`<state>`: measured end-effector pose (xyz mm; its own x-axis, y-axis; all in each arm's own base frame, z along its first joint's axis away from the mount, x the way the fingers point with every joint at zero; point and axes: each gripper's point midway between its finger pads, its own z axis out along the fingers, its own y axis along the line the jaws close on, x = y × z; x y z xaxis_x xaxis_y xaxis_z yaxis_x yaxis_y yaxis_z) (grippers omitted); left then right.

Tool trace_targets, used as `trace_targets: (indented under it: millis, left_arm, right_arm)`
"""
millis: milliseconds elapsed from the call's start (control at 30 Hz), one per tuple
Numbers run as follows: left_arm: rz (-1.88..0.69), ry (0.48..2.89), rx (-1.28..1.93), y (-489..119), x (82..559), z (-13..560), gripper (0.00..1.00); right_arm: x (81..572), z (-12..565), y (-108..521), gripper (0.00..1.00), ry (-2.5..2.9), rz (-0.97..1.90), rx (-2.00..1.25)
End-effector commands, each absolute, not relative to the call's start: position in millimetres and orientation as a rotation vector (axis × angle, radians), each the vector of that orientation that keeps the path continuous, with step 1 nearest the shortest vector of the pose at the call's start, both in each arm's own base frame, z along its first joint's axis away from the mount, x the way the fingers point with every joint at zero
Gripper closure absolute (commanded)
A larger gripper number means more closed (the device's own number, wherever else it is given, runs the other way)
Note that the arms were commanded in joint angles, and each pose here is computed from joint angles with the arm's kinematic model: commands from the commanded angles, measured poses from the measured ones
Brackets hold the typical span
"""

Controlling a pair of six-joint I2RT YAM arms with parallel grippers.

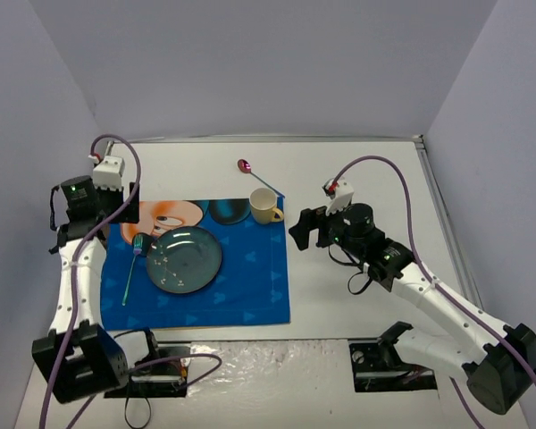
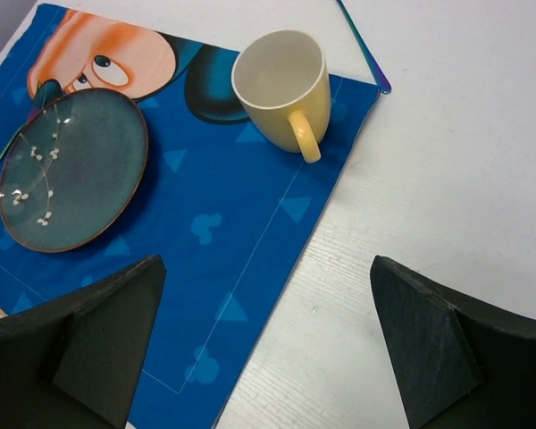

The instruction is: Set the dinner table for one person

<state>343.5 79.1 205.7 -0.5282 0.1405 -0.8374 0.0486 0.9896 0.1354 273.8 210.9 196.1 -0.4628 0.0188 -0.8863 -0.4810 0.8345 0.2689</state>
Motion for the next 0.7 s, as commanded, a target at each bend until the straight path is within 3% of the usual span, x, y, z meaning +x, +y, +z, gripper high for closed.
trace_targets:
  millis: [0, 67, 433, 667]
  left_arm:
    - [0.166, 2.021, -0.079, 74, 329, 245, 0.12]
    - [0.192, 2.003, -0.082, 63, 322, 251, 0.03]
    - [0.163, 1.948, -0.254, 29, 289, 256, 0.03]
    - [0.126, 2.07, -0.214, 17, 288, 225, 0.03]
  right_arm:
    - [298, 228, 220, 0.04, 1.913, 0.622, -0.321]
    - [309, 232, 221, 0.04, 1.918, 0.599, -0.316]
    - [413, 263, 249, 0.07, 1.891, 0.448, -0.461]
    - [489, 217, 286, 0.18, 1.889, 0.358, -0.728]
